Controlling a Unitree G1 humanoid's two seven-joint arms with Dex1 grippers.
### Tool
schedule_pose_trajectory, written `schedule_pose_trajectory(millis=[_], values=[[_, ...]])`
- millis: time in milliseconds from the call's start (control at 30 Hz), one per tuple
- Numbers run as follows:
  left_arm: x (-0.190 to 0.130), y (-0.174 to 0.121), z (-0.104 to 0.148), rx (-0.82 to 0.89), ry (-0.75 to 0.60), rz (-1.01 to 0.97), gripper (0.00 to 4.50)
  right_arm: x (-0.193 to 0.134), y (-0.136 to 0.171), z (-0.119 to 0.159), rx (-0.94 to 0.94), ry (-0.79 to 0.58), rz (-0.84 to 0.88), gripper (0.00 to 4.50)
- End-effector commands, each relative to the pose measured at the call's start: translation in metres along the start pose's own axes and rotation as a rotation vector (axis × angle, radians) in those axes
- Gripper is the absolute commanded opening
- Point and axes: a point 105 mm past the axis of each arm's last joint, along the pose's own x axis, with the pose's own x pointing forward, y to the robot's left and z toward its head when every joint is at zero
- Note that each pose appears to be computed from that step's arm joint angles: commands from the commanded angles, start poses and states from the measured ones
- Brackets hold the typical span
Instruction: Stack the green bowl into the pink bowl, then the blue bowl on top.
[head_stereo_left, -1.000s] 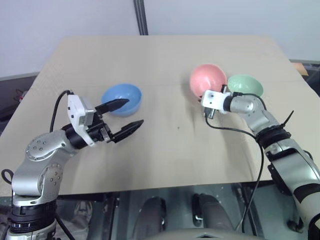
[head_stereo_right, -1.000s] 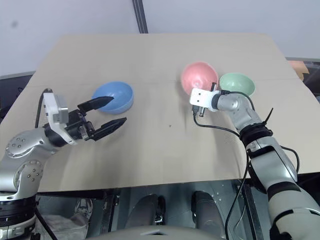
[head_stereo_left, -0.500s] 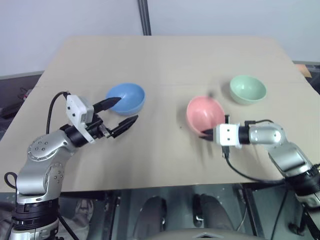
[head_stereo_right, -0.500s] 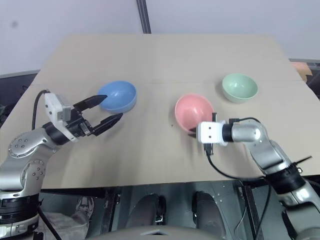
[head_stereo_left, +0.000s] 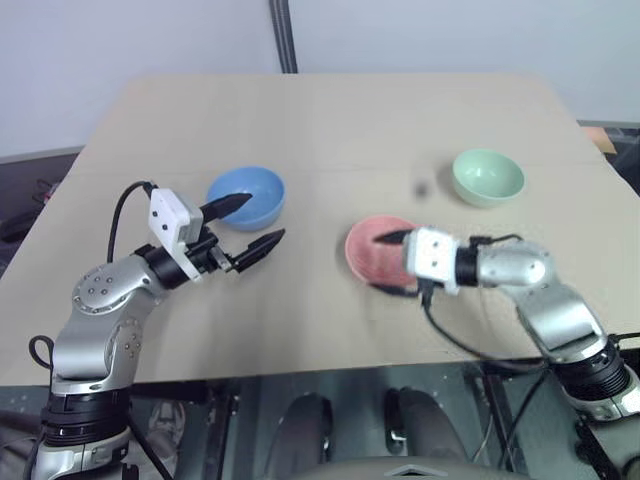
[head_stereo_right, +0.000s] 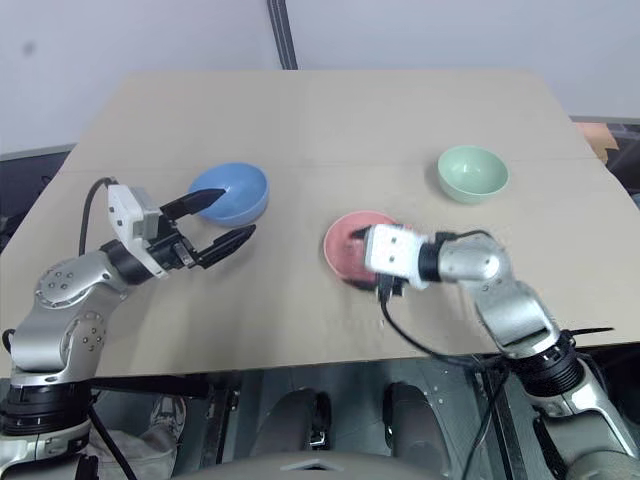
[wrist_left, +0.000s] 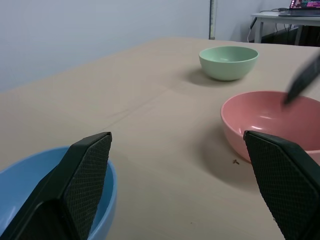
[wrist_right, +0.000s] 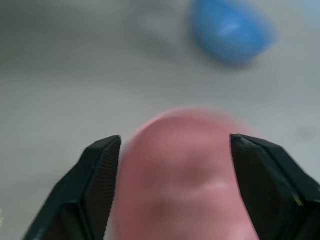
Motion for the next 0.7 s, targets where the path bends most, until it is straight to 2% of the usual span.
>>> schedule_pose_trajectory(millis=[33, 100, 233, 300, 400, 500, 533, 567, 600, 633, 667, 700], values=[[0.001, -0.001, 0.008, 0.024, -0.036, 0.014, 4.5, -0.026, -0.046, 0.023, 0.005, -0.045, -0.184, 3.51], [0.004, -0.003, 0.009, 0.011, -0.055, 0.006, 4.5, -0.036, -0.072, 0.007, -0.015, 0.032, -0.29, 3.51], [0.007, -0.013, 0.02, -0.037, -0.135, -0.072, 4.5, -0.052, -0.115, -0.049, 0.022, 0.199, -0.467, 3.51], [0.006, -0.019, 0.026, -0.063, -0.17, -0.122, 4.5, -0.054, -0.124, -0.071, 0.03, 0.252, -0.498, 3.51], [0.003, -0.029, 0.037, -0.065, -0.206, -0.222, 4.5, -0.057, -0.136, -0.119, 0.151, 0.338, -0.548, 3.51], [0.0, -0.031, 0.041, -0.077, -0.212, -0.26, 4.5, -0.057, -0.139, -0.138, 0.208, 0.369, -0.543, 3.51], [0.0, -0.032, 0.041, -0.078, -0.208, -0.273, 4.5, -0.057, -0.139, -0.141, 0.216, 0.375, -0.541, 3.1], [-0.001, -0.033, 0.042, -0.078, -0.204, -0.282, 4.5, -0.057, -0.14, -0.142, 0.224, 0.376, -0.539, 2.98], [-0.001, -0.033, 0.042, -0.075, -0.198, -0.287, 4.5, -0.058, -0.142, -0.143, 0.231, 0.375, -0.544, 2.69], [-0.001, -0.033, 0.042, -0.073, -0.194, -0.289, 4.5, -0.058, -0.143, -0.143, 0.233, 0.373, -0.544, 2.69], [-0.001, -0.033, 0.042, -0.073, -0.193, -0.289, 4.5, -0.058, -0.144, -0.142, 0.233, 0.371, -0.544, 2.03], [-0.001, -0.033, 0.042, -0.074, -0.191, -0.289, 4.5, -0.057, -0.145, -0.142, 0.232, 0.369, -0.543, 1.7]])
